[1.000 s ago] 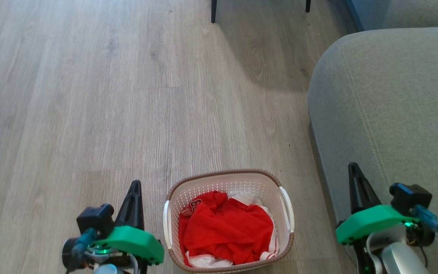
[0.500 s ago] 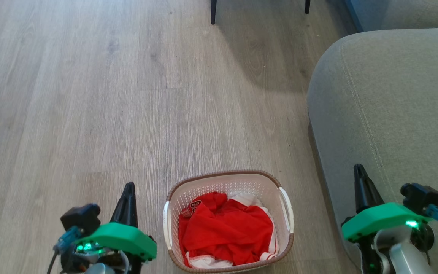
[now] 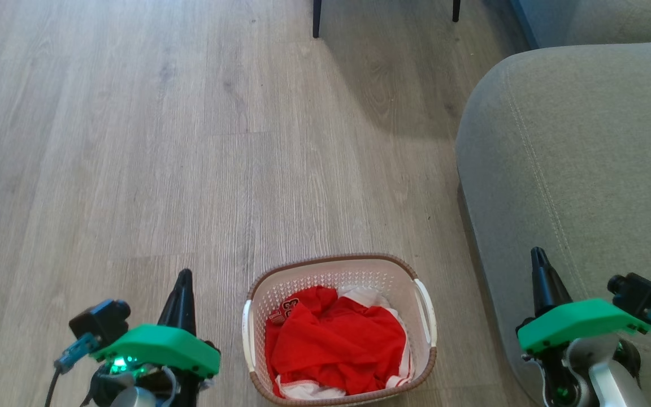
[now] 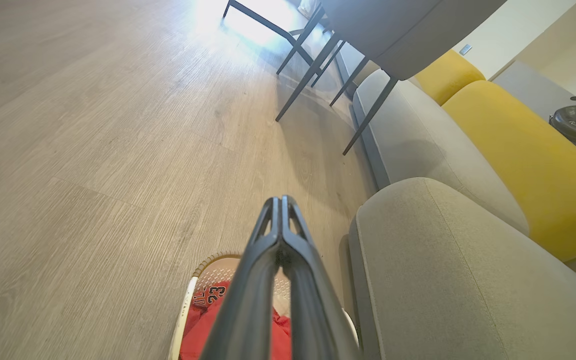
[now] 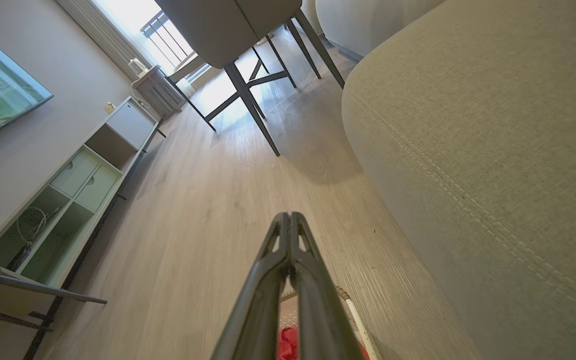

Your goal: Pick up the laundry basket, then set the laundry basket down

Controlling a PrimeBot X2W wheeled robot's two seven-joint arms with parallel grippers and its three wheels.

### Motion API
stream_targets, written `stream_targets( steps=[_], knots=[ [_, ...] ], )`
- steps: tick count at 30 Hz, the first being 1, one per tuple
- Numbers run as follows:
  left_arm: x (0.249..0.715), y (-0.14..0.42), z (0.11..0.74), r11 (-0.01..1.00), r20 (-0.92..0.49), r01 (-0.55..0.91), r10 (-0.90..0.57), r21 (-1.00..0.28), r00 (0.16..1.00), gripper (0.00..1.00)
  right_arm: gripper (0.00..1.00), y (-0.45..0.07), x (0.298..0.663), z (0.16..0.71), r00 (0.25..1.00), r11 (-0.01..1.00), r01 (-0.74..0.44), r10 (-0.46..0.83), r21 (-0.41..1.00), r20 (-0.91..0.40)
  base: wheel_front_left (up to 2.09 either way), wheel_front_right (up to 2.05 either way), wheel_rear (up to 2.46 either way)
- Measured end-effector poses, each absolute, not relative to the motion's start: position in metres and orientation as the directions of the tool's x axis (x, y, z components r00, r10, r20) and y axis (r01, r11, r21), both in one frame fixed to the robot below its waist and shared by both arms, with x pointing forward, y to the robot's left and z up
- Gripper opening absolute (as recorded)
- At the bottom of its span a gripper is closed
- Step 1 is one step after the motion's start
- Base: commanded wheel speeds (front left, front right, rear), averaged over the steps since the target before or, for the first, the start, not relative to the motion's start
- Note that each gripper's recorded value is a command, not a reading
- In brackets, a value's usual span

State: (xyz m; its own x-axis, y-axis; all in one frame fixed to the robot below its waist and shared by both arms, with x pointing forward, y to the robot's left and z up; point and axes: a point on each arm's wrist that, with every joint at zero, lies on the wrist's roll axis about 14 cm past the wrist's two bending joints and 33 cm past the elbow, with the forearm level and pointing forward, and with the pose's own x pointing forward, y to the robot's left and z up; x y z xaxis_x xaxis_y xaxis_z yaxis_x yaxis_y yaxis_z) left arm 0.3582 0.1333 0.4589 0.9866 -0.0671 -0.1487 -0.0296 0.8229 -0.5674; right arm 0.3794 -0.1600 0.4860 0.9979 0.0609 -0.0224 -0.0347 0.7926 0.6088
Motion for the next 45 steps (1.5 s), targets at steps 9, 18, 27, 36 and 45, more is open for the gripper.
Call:
stream_targets(
  steps=[9, 18, 27, 36, 45],
  knots=[
    [0.359, 0.139, 0.456, 0.762, -0.168, -0.065, -0.058, -0.644, 0.984, 0.0, 0.0, -0.167, 0.379, 0.484, 0.998, 0.733, -0.001, 0.039, 0.681, -0.04, 0.0, 0.0, 0.0],
    [0.359, 0.142, 0.455, 0.694, -0.181, -0.089, -0.061, -0.715, 0.982, 0.0, 0.0, -0.171, 0.379, 0.482, 0.998, 0.664, 0.023, 0.028, 0.747, -0.055, 0.0, 0.0, 0.0],
    [0.36, 0.148, 0.454, 0.617, -0.188, -0.113, -0.057, -0.779, 0.98, 0.0, 0.0, -0.177, 0.378, 0.48, 0.998, 0.59, 0.05, 0.01, 0.806, -0.069, 0.0, 0.0, 0.0],
    [0.363, 0.154, 0.457, 0.535, -0.186, -0.13, -0.052, -0.835, 0.981, 0.0, 0.0, -0.181, 0.378, 0.478, 0.997, 0.511, 0.069, 0.003, 0.857, -0.082, 0.0, 0.0, 0.0],
    [0.366, 0.16, 0.46, 0.446, -0.18, -0.139, -0.05, -0.884, 0.982, 0.0, 0.0, -0.186, 0.377, 0.477, 0.996, 0.426, 0.087, -0.008, 0.901, -0.092, 0.0, 0.0, 0.0]
  ],
)
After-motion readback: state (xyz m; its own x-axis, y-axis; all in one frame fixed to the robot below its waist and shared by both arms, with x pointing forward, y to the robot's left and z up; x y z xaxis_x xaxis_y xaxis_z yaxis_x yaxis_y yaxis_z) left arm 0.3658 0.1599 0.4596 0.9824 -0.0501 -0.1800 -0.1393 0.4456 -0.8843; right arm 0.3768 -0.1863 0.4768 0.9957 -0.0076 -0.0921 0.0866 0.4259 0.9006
